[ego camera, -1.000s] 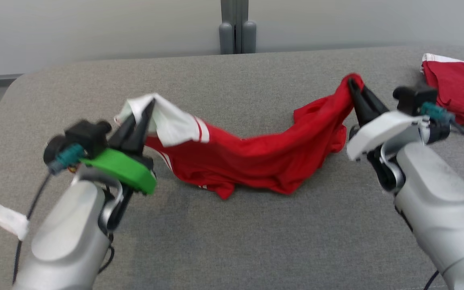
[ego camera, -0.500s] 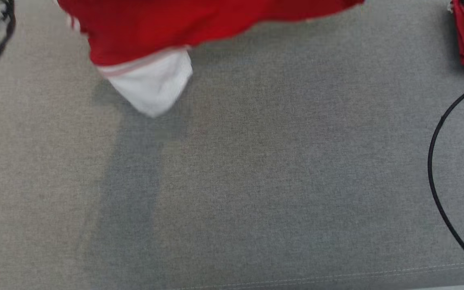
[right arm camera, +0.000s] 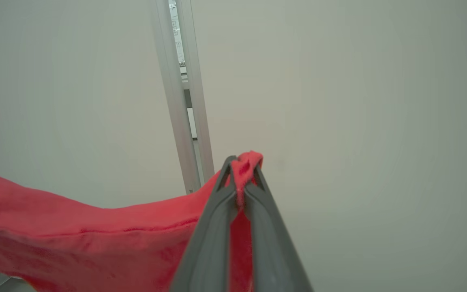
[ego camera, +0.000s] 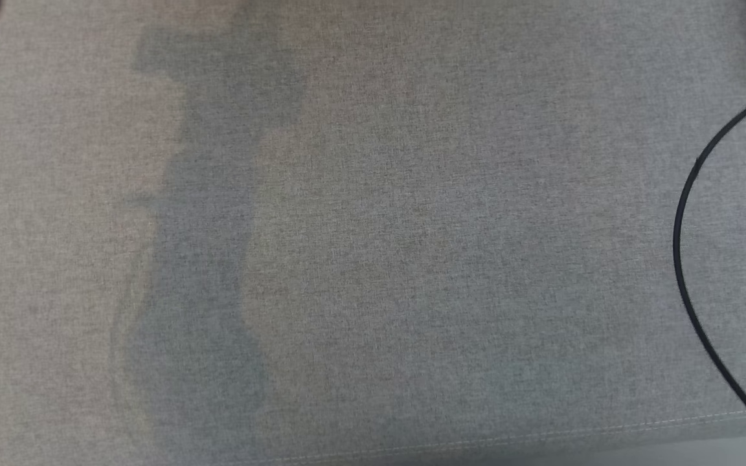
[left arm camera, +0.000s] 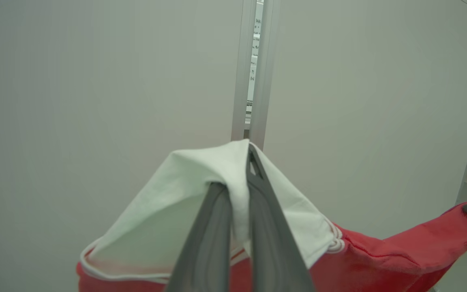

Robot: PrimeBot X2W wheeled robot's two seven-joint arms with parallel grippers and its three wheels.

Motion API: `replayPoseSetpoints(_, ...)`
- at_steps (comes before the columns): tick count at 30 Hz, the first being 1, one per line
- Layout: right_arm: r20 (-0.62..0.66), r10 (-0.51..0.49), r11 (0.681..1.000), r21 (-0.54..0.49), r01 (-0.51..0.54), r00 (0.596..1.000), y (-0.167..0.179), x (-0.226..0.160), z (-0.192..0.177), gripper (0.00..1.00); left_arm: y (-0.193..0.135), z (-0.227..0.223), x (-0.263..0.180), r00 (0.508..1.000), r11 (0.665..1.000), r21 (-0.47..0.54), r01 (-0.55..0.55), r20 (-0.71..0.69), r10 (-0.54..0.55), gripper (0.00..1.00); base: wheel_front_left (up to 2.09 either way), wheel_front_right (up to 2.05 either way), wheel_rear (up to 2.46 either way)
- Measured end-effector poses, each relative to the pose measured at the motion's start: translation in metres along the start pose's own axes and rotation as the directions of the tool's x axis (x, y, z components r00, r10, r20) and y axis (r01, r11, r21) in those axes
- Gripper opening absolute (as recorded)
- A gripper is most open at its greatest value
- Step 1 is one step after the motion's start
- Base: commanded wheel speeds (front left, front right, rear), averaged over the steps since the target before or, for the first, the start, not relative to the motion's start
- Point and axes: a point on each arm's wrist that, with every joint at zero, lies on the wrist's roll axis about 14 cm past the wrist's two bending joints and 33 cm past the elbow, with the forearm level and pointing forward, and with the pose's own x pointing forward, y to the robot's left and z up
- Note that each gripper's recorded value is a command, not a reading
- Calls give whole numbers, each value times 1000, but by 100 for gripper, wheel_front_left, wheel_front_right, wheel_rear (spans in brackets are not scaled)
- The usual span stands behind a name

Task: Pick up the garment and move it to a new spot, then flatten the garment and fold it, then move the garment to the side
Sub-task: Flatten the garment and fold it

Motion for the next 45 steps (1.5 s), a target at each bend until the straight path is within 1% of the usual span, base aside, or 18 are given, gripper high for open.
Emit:
replayPoseSetpoints(1,-17,-4,1000,9,4,1000,-2,-3,-11,0,2,-13,-5,1000,1000,-11,-4,-21,4,0,0,0,0)
replayPoseSetpoints(3,-57,-9,999,30,11,998,-6,-14,-37,0,7,-40,-20,998,996,-80,-30,-60,26,0,0,0,0)
replayPoseSetpoints(4,-67,-8,999,41,10,998,-6,-19,-44,0,7,-50,-28,997,994,-100,-38,-75,31,0,0,0,0)
replayPoseSetpoints(6,-89,-1,998,65,7,996,-5,-34,-61,0,9,-74,-49,991,991,-119,-53,-127,37,0,0,0,0)
replayPoseSetpoints(11,-162,0,992,124,20,987,-8,-85,-98,0,25,-91,-99,982,978,-165,-131,-157,105,0,0,0,0)
replayPoseSetpoints(13,-193,-3,988,149,32,981,-8,-111,-110,0,27,-103,-128,973,968,-183,-173,-182,140,0,0,0,0)
replayPoseSetpoints(15,-219,0,986,161,36,976,-7,-135,-119,0,24,-114,-156,964,963,-182,-200,-212,161,0,0,0,0)
replayPoseSetpoints(20,-314,-6,982,175,65,949,-8,-206,-142,0,-1,-136,-228,937,942,-211,-260,-291,194,0,0,0,0)
replayPoseSetpoints(25,-362,1,972,219,84,932,3,-257,-148,0,-14,-150,-301,892,920,-202,-337,-382,243,0,0,0,0)
replayPoseSetpoints(27,-388,-1,967,233,99,922,7,-281,-152,0,-26,-155,-329,874,913,-205,-352,-422,243,0,0,0,0)
replayPoseSetpoints(31,-423,-18,958,252,136,906,12,-322,-154,0,-44,-156,-371,846,899,-208,-385,-468,254,0,0,0,0)
replayPoseSetpoints(36,-464,-62,944,259,202,884,11,-371,-158,0,-69,-155,-410,825,885,-225,-408,-506,252,0,0,0,0)
replayPoseSetpoints(39,-485,-78,942,249,223,871,12,-397,-160,0,-79,-154,-430,813,876,-232,-422,-525,253,0,0,0,0)
replayPoseSetpoints(43,-476,-120,931,249,265,871,6,-416,-154,0,-90,-148,-443,814,871,-243,-428,-522,254,0,0,0,0)
replayPoseSetpoints(45,-483,-140,927,243,285,864,2,-426,-154,0,-95,-147,-448,813,872,-247,-423,-528,245,0,0,0,0)
